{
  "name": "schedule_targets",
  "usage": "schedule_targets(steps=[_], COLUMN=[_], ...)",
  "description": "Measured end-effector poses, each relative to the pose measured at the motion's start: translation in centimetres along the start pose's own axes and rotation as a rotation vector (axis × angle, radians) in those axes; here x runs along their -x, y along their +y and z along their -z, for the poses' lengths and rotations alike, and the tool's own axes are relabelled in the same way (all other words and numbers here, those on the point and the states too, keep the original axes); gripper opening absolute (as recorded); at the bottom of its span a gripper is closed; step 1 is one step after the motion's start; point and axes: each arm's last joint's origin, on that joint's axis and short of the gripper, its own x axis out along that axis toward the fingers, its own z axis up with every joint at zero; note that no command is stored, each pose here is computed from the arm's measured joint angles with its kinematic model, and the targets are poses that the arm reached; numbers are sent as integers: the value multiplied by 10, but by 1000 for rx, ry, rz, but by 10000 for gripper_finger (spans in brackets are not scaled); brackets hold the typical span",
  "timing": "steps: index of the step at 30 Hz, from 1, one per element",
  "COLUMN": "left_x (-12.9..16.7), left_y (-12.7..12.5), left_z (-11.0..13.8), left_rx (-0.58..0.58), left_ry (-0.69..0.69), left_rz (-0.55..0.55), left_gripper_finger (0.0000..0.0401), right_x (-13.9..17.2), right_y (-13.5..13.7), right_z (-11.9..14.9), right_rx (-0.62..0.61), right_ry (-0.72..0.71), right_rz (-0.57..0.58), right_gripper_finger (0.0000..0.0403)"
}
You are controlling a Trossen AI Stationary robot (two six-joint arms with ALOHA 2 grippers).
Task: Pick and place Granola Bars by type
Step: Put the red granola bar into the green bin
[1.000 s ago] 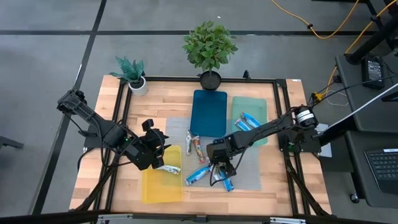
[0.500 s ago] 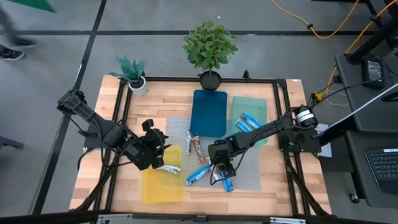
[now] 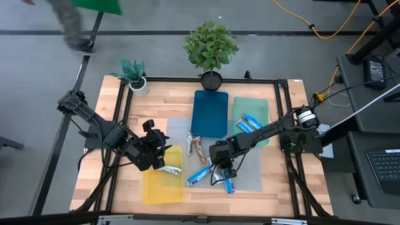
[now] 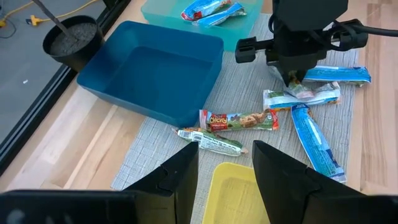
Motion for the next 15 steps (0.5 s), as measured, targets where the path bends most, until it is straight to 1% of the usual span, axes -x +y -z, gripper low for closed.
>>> schedule_targets(steps=[3,5,7,10,13,15], left_x=[0,0,0,0,0,0], left_y=[0,0,0,0,0,0], left_z=[0,0,0,0,0,0], left_rx=[7,7,7,7,7,7], left_ry=[0,0,0,0,0,1], left_rz=[0,0,0,0,0,0], left_gripper_finger=[143,143,143,143,143,143], right_x=[2,6,13,30,57,77], right_y=[0,2,3,2,0,-1], right_z=[-2,-8,-14,-23,-32,-38], right_rx=[-23,-21,-19,-27,-33,-41], right_ry=[1,-7,2,17,2,-15], right_rz=[-23,-46,-44,-2,66,111], right_gripper_finger=[33,15,12,25,28,20])
